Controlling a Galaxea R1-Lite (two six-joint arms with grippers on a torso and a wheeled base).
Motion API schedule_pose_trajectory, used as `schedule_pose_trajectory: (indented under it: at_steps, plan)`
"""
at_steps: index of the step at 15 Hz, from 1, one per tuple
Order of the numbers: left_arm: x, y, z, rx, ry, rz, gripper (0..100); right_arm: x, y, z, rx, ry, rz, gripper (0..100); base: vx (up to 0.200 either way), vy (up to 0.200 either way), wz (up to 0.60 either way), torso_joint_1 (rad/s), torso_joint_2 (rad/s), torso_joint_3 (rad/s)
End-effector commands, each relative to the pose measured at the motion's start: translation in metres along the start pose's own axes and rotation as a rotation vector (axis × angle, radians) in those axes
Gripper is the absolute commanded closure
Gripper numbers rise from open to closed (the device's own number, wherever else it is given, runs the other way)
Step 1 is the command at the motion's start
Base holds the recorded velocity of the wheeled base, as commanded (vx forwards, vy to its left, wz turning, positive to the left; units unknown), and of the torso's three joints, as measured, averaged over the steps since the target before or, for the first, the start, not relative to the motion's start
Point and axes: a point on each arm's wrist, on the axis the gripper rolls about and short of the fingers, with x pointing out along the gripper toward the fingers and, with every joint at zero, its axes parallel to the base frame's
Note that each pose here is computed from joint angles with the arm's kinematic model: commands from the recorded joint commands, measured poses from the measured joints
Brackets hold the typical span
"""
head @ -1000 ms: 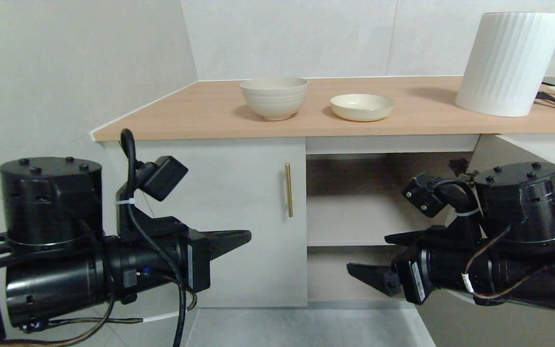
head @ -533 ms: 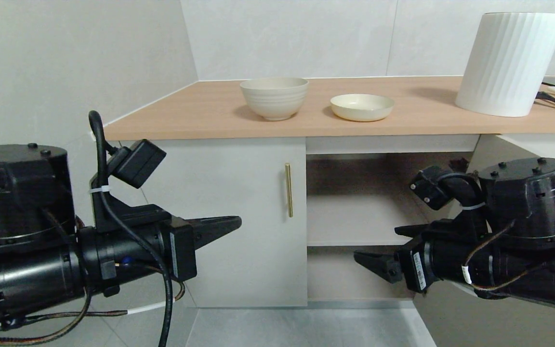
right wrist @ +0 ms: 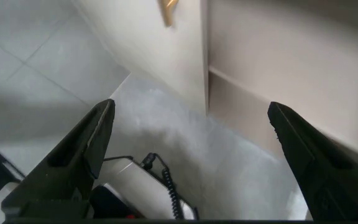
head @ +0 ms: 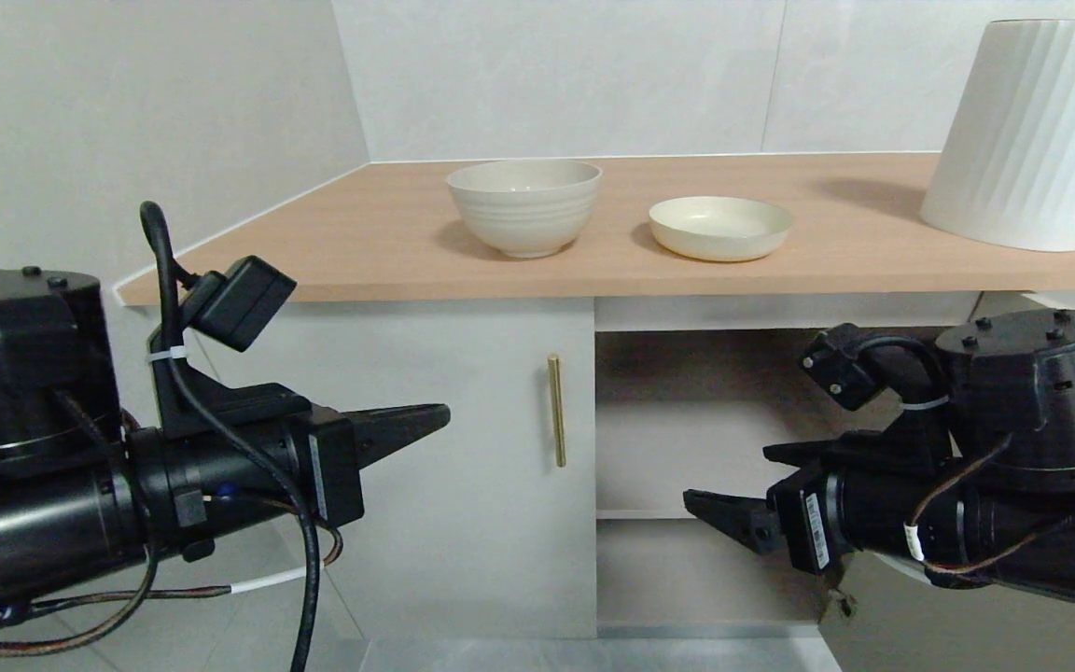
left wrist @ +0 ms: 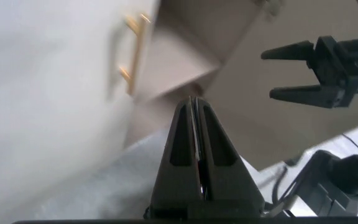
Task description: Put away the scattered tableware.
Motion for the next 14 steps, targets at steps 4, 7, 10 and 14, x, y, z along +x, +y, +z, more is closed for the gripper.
schedule_pose_trajectory:
  at_steps: [4, 7, 10, 14]
  plan:
    - [0.0, 0.0, 0.0, -0.001, 0.001, 0.001, 100, -0.011, 0.001, -0.004, -0.008, 0.003, 0.091, 0, 0.0, 0.0, 0.0, 0.0, 0.0, 0.0]
    - [0.0, 0.0, 0.0, -0.003, -0.001, 0.003, 100, -0.011, 0.001, -0.004, -0.007, 0.003, 0.089, 0, 0.0, 0.0, 0.0, 0.0, 0.0, 0.0]
    - [-0.002, 0.0, 0.002, -0.001, -0.011, 0.004, 100, -0.013, 0.001, -0.003, -0.007, -0.008, 0.089, 0, 0.0, 0.0, 0.0, 0.0, 0.0, 0.0]
    - [-0.001, 0.001, 0.001, -0.003, -0.006, 0.005, 100, -0.018, 0.001, -0.002, -0.007, -0.02, 0.092, 0, 0.0, 0.0, 0.0, 0.023, -0.19, -0.284]
